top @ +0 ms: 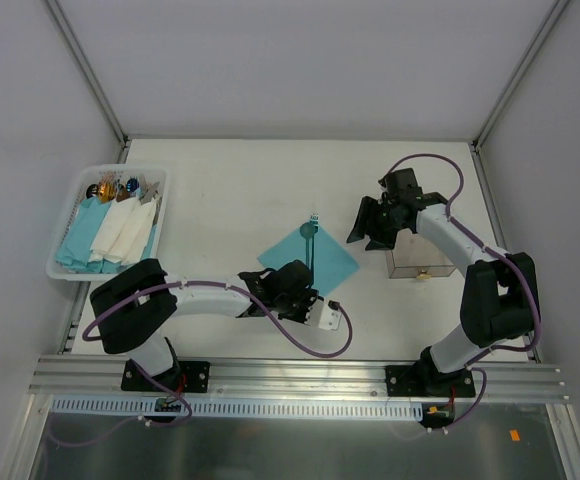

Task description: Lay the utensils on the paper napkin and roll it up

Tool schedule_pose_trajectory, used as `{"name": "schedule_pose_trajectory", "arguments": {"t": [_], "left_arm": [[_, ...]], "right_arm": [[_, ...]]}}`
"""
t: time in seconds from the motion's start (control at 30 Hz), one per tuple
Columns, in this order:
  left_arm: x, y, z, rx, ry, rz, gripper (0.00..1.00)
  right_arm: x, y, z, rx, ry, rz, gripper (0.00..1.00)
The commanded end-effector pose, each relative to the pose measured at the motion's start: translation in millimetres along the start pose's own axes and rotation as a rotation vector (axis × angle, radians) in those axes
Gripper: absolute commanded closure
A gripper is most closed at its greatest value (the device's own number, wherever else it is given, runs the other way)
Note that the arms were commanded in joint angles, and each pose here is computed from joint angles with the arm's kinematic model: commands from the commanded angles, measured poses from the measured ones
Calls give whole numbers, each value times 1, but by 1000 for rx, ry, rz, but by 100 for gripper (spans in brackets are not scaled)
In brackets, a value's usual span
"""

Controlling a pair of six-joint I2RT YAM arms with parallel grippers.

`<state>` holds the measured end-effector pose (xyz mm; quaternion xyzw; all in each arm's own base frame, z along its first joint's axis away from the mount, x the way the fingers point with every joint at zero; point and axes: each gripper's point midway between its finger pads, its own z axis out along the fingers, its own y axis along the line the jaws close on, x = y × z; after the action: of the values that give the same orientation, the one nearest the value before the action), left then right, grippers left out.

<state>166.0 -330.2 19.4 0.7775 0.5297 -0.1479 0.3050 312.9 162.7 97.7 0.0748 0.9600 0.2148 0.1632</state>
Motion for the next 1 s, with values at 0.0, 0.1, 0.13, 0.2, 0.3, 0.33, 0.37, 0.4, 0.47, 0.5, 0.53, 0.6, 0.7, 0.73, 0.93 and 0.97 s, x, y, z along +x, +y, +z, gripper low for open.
{"name": "schedule_pose_trajectory", "arguments": {"t": [0.0,0.1,0.13,0.2,0.3,0.33,0.37,0.4,0.47,0.5,0.53,0.6,0.7,0.73,0.93,0.97], "left_arm": [[-4,3,4,-20,-5,15,85],[-6,5,2,-29,-10,15,94],[-6,5,1,-30,-8,15,97],[-8,6,-2,-35,-14,12,100],[-9,1,-6,-13,-12,-16,100],[-10,-1,-7,-4,-17,-27,100],[-12,-2,-10,-1,-21,-44,100],[-15,-1,-11,-4,-29,-50,100],[-13,-3,-14,5,-12,-71,100],[-16,-1,-16,4,-14,-82,100],[-18,0,-17,2,-18,-86,100],[-25,8,-19,-7,-31,-97,100],[-34,20,-21,-20,-48,-103,100],[-33,25,-22,-28,-48,-110,100],[-28,56,-21,-57,-59,-128,100],[-26,65,-23,-73,-61,-139,100]], "right_arm": [[0,1,-3,-16,8,-12,40],[1,1,-3,-17,10,-14,40],[0,1,-4,-18,7,-13,40],[1,1,-3,-19,14,-11,40],[1,2,-2,-25,16,-16,40],[1,2,-3,-27,17,-17,40],[2,2,-2,-28,19,-17,40],[3,1,-2,-28,21,-18,40],[3,2,-2,-33,21,-20,40],[4,2,-1,-34,23,-21,40],[4,2,-1,-37,27,-19,41],[4,4,0,-46,29,-20,40],[5,4,1,-53,34,-21,41],[5,6,0,-59,35,-21,40],[9,7,2,-74,47,-19,40],[9,7,2,-78,47,-18,40]]}}
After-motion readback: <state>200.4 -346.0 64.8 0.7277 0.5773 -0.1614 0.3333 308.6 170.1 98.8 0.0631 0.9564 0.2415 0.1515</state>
